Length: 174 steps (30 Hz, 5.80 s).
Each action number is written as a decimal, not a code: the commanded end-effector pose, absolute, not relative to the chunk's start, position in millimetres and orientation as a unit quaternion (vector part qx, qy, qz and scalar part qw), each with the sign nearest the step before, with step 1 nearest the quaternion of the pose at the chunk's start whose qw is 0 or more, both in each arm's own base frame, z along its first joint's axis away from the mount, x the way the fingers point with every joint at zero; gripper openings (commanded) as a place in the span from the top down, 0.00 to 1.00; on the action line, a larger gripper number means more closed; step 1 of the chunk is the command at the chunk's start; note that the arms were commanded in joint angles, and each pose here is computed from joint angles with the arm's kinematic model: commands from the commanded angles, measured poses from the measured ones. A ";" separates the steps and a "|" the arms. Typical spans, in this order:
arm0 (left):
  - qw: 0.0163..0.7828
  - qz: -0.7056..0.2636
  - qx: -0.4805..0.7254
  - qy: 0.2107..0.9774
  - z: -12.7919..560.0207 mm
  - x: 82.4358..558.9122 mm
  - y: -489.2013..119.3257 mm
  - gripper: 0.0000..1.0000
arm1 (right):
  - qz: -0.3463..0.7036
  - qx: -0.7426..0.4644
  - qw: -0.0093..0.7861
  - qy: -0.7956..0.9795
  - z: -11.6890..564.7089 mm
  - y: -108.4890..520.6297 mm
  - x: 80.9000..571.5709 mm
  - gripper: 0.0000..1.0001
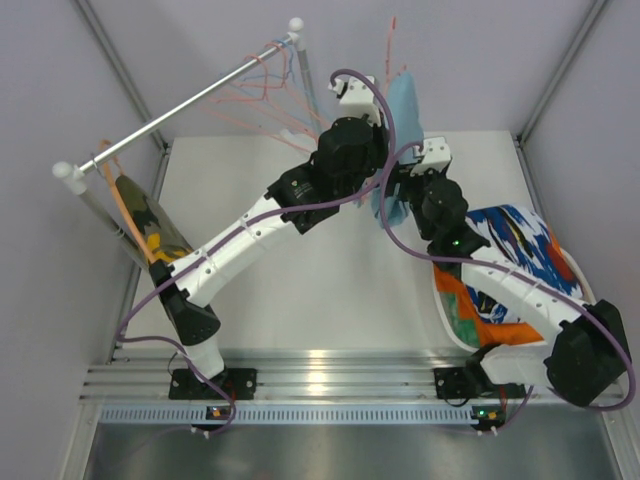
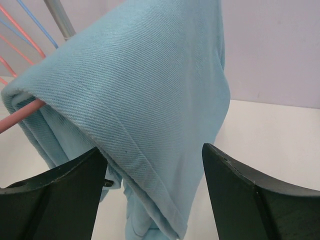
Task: Remove the trousers from the hanger
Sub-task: Remove the trousers from the hanger, then place the trousers in the bin.
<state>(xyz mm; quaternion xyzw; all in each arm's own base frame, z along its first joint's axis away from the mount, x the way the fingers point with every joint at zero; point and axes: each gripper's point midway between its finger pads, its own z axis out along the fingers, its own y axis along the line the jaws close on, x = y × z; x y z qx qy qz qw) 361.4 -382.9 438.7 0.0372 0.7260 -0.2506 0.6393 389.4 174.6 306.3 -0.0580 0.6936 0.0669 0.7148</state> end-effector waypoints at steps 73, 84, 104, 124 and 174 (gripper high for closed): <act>0.574 -0.240 -0.064 0.780 334.5 354.2 -356.4 1.00 | 0.063 0.057 0.906 0.414 639.5 98.2 313.3 1.00; 0.542 -0.217 -0.041 0.811 284.0 346.2 -352.2 1.00 | -0.013 0.085 0.920 0.383 667.3 50.6 272.1 1.00; 0.541 -0.216 -0.023 0.813 279.3 348.6 -345.1 1.00 | -0.243 0.157 0.823 0.488 607.7 -83.4 166.0 1.00; 0.531 -0.205 -0.019 0.822 268.8 349.9 -337.9 1.00 | -0.419 0.120 0.649 0.624 521.6 -119.0 144.2 1.00; 0.519 -0.198 -0.040 0.831 249.7 359.1 -313.7 1.00 | -0.406 -0.097 0.518 0.747 354.1 -43.9 235.3 1.00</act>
